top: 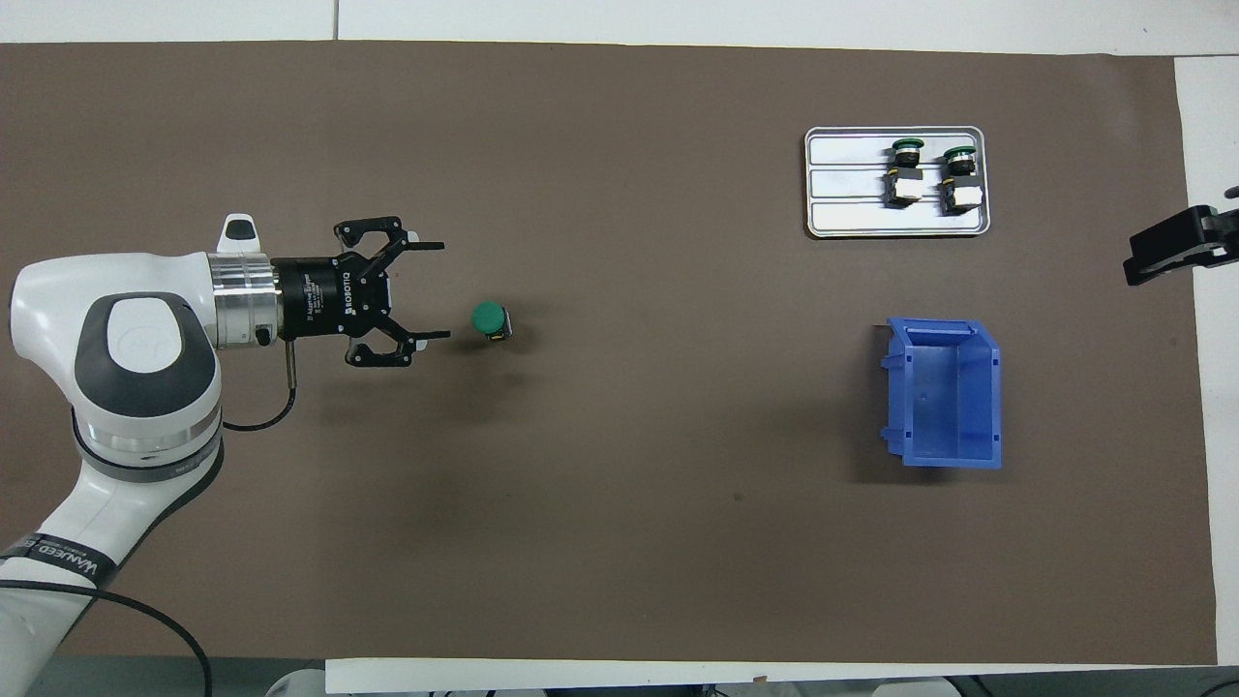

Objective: Place and press button with both arms
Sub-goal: 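Open the left gripper and draw back from the button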

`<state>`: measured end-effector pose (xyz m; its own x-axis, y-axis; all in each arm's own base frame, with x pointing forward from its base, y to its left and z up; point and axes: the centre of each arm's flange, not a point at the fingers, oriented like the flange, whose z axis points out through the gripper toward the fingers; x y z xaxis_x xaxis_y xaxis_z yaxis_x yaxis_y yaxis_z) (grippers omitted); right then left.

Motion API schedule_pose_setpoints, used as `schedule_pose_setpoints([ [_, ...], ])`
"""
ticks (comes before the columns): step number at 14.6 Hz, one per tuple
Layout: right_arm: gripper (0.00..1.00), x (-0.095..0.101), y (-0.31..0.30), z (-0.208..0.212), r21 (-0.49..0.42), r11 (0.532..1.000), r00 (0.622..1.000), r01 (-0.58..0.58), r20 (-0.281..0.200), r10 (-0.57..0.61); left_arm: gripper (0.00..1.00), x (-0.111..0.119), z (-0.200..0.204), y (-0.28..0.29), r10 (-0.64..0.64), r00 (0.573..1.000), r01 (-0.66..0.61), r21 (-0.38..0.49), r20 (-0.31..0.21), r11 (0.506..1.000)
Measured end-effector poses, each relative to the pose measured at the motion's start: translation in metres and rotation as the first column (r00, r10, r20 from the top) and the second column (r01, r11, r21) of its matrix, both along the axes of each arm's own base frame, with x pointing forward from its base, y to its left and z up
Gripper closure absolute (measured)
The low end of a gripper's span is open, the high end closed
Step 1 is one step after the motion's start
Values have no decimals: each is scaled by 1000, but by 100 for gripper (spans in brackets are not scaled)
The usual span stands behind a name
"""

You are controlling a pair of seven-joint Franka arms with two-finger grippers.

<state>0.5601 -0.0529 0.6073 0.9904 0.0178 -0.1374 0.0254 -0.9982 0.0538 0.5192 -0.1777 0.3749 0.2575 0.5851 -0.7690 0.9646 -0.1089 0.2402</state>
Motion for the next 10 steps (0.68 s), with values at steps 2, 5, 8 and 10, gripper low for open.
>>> schedule_pose_setpoints([
  [2, 0, 0, 0, 0, 0, 1000, 1000, 0, 0, 0, 0, 2, 13, -5, -105, 994, 103, 62, 31, 993],
  [5, 0, 0, 0, 0, 0, 1000, 1000, 0, 0, 0, 0, 11, 40, -10, -250, 967, 233, 232, 48, 944],
  [8, 0, 0, 0, 0, 0, 1000, 1000, 0, 0, 0, 0, 16, 61, -12, -334, 941, 302, 310, 52, 901],
  [10, 0, 0, 0, 0, 0, 1000, 1000, 0, 0, 0, 0, 22, 82, -13, -458, 886, 372, 482, 69, 793],
])
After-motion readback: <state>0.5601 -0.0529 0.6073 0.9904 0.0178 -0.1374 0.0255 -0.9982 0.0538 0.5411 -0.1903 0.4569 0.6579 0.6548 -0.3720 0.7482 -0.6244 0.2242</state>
